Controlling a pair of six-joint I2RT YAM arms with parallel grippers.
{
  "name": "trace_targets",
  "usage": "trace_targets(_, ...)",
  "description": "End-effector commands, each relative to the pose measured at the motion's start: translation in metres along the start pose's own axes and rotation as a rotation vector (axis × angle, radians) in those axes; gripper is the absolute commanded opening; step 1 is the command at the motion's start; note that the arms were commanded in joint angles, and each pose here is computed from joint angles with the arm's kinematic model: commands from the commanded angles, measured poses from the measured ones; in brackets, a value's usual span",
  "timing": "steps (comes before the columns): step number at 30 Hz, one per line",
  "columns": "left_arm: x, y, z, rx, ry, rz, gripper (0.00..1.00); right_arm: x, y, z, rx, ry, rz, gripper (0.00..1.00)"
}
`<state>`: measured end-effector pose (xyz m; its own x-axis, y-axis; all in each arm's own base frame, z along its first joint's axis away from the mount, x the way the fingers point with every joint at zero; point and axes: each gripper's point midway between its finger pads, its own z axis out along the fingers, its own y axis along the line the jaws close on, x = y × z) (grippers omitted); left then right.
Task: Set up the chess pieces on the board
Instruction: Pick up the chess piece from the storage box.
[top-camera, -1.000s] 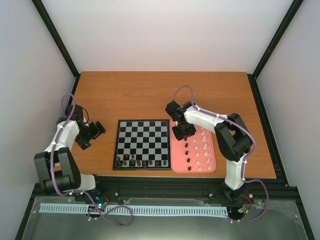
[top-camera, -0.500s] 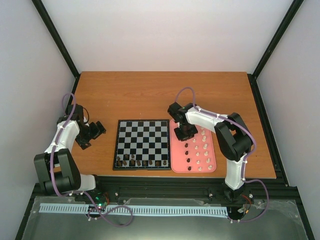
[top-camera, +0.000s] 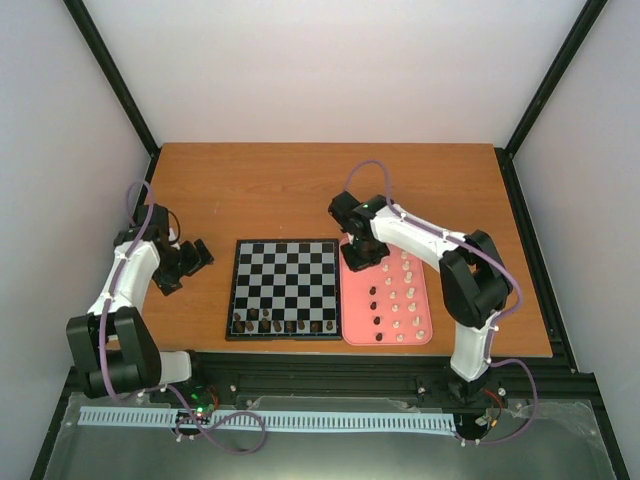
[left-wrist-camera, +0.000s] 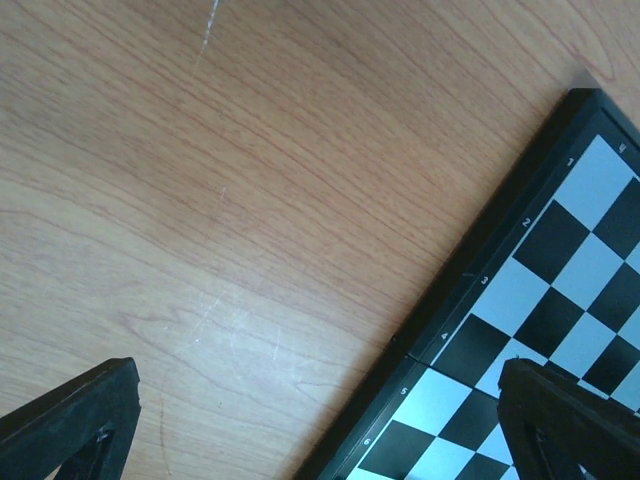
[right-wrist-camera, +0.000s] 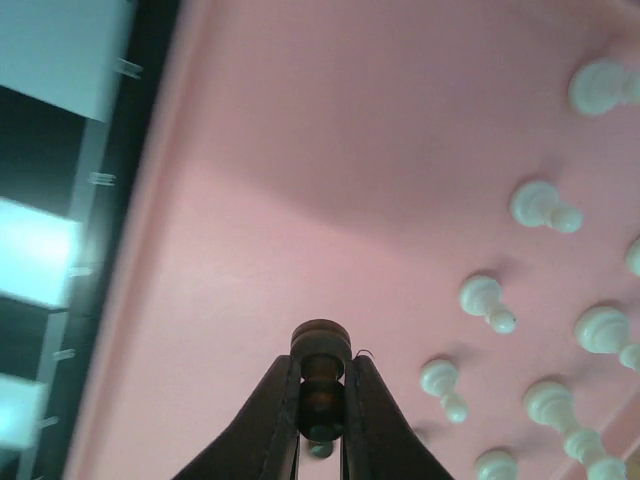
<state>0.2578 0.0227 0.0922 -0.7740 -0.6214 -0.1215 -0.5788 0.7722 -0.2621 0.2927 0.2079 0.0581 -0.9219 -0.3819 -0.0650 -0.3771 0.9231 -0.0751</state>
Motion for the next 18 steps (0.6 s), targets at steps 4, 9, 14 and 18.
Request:
trace_targets(4,0.000,-0.011,-0.023,0.024,-0.051,0.061,1.00,0.003,0.090,-0.060,-0.114,-0.072,-0.119,0.03)
trace_targets(9,0.002,-0.013,-0.025,0.040,-0.059,0.066,1.00,0.010,0.177,-0.065,-0.183,-0.063,-0.258,0.03)
trace_targets(14,0.002,-0.017,-0.024,0.057,-0.060,0.068,1.00,0.019,0.225,-0.057,-0.216,-0.032,-0.343,0.03)
trace_targets(18,0.001,-0.019,-0.027,0.069,-0.067,0.070,1.00,0.025,0.235,-0.046,-0.218,0.004,-0.362,0.03)
